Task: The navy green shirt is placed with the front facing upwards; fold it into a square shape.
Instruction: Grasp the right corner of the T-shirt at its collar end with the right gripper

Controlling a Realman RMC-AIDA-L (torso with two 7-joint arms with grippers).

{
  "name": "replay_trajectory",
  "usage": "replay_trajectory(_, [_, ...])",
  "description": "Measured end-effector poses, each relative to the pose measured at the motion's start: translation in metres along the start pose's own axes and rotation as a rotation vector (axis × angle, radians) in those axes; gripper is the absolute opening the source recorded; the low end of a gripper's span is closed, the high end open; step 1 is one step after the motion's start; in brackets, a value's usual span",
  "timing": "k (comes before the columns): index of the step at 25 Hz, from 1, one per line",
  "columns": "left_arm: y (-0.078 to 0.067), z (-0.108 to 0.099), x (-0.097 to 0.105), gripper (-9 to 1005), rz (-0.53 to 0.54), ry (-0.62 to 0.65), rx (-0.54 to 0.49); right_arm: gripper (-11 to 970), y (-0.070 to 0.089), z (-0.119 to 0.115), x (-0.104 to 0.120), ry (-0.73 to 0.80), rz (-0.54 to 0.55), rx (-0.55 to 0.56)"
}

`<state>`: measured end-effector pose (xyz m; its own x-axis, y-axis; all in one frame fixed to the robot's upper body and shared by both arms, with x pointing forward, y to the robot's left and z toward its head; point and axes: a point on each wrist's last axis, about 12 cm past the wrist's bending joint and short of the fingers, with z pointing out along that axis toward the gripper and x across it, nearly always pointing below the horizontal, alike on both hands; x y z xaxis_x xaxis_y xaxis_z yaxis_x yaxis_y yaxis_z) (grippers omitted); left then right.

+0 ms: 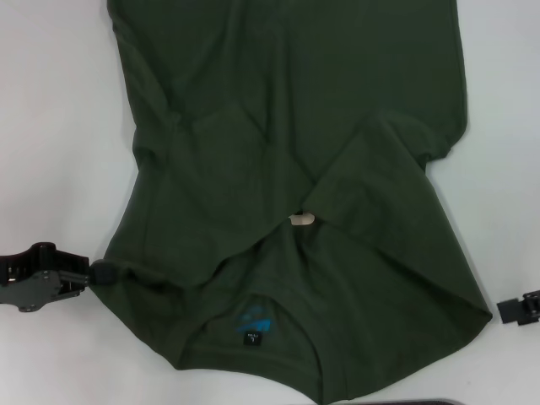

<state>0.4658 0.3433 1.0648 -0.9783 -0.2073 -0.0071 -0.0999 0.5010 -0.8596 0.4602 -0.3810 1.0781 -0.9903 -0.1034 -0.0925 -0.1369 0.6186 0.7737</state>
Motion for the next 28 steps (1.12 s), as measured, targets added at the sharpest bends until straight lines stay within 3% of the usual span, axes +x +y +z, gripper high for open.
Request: replay_trajectory(28, [0.001, 0.0, 0.001, 42, -0.004, -0.003, -0.001, 835, 0.003, 0.036, -0.014, 0.001, -0.003, -0.01])
